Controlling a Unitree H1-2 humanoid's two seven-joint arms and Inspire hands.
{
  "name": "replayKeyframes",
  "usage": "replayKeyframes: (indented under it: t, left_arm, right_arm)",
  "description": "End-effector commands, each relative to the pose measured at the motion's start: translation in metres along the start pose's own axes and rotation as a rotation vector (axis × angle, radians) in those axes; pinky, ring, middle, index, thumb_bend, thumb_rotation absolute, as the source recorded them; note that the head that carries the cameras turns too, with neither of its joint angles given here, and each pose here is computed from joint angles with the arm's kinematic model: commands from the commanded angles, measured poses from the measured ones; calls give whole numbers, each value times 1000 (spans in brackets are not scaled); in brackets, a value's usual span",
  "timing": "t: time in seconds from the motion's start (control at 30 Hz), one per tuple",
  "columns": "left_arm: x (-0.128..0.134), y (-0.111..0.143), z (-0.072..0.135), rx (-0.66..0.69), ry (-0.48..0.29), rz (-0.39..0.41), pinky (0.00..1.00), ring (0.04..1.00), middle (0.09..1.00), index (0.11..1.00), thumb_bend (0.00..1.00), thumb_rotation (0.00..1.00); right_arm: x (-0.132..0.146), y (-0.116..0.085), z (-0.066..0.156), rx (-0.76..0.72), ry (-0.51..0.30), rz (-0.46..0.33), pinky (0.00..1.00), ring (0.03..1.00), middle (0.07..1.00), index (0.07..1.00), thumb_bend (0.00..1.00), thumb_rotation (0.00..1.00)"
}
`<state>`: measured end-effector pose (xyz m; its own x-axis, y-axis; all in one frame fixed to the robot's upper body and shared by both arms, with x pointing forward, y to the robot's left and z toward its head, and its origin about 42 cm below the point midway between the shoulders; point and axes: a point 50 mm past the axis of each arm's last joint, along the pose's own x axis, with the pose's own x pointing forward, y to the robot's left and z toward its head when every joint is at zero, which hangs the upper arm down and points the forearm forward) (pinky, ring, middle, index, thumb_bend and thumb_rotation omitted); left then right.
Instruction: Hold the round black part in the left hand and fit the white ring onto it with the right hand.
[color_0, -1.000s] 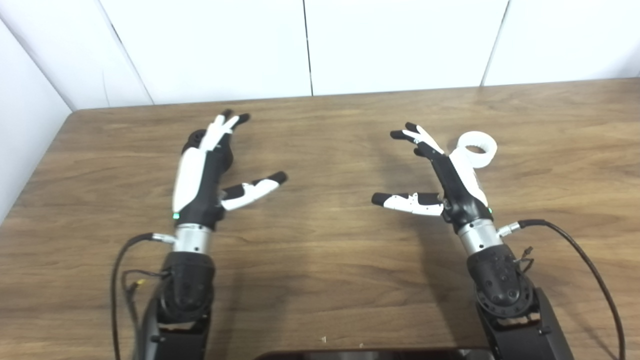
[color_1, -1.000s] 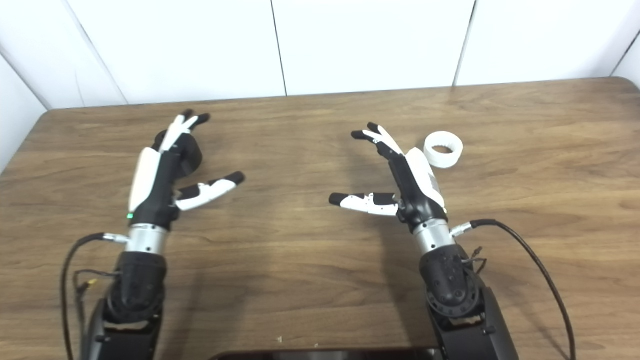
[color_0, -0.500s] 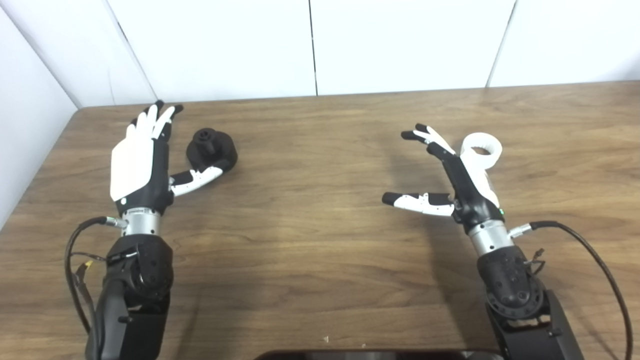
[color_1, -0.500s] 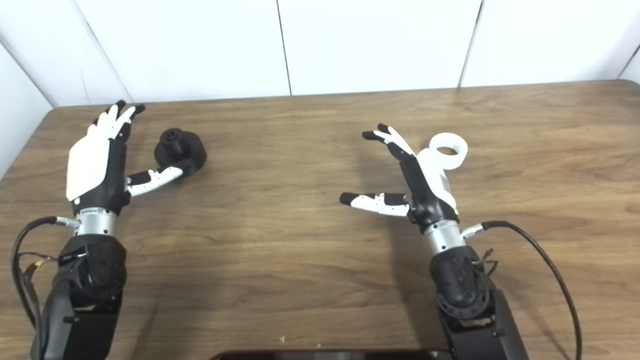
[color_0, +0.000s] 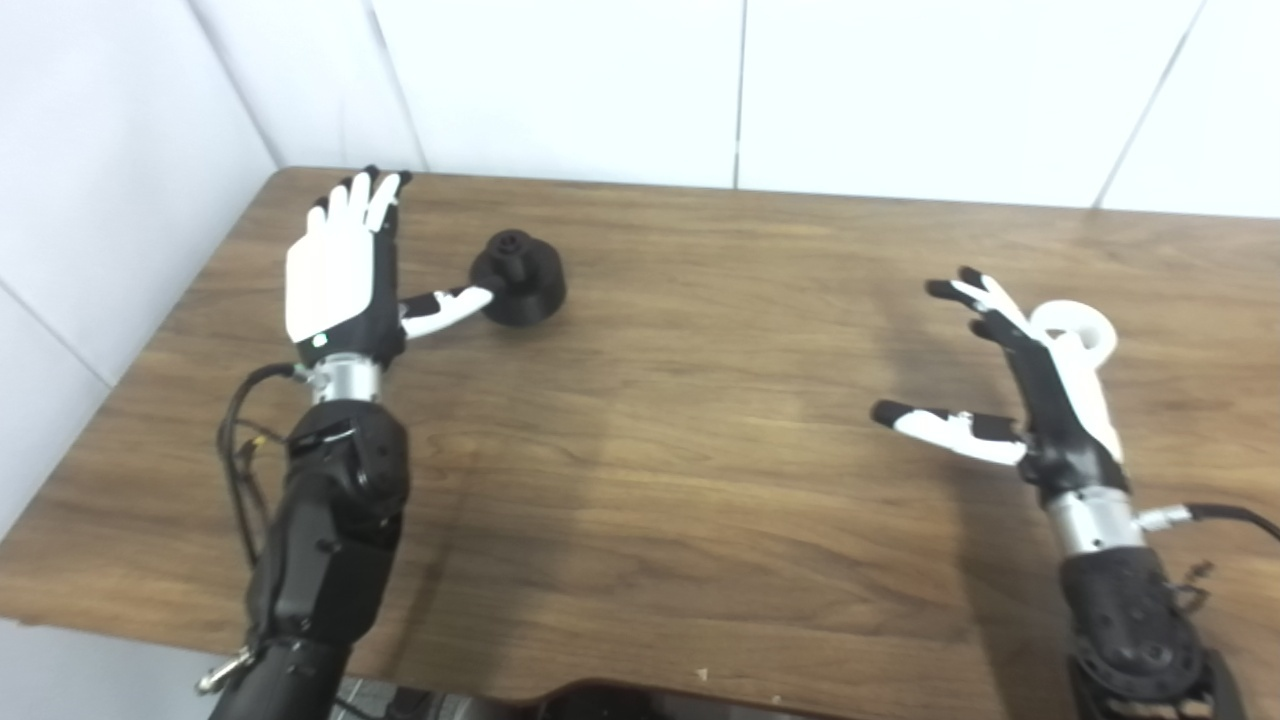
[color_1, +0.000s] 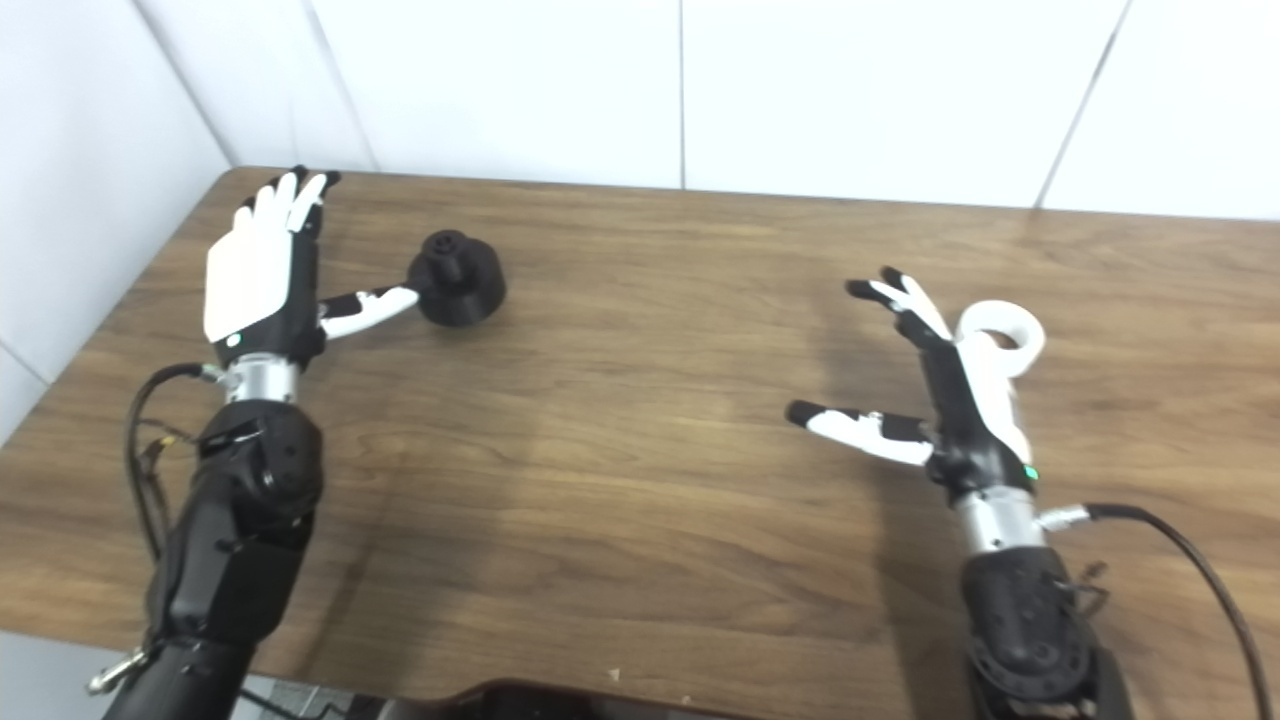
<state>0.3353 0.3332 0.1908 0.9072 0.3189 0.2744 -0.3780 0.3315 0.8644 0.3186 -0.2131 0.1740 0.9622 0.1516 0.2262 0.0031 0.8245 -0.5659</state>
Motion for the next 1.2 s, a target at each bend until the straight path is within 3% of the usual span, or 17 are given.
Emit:
replayKeyframes:
  t: [0.0, 0.13, 0.33, 0.67, 1.17]
  left_arm:
    - [17, 20, 5, 10, -27, 92, 1000, 1000, 1000, 904, 1000, 547]
    - [19, 19, 3, -5, -31, 72, 1000, 1000, 1000, 887, 1000, 567]
    - [28, 14, 11, -78, -46, -49, 1000, 1000, 1000, 846, 1000, 576]
    - [63, -1, 27, 24, -63, -200, 1000, 1000, 1000, 843, 1000, 635]
    - [75, -20, 23, 57, -59, -243, 1000, 1000, 1000, 837, 1000, 625]
  right_arm:
    - [10, -8, 12, 6, -96, -38, 850, 921, 931, 814, 879, 352]
    - [11, -10, 9, 1, -104, -42, 855, 921, 932, 816, 878, 366]
    - [11, -13, 5, 3, -99, -38, 883, 932, 937, 822, 868, 348]
    - [11, -21, 2, -17, -108, -48, 872, 923, 927, 828, 877, 339]
    - [11, -26, 2, -22, -96, -50, 889, 940, 937, 834, 878, 350]
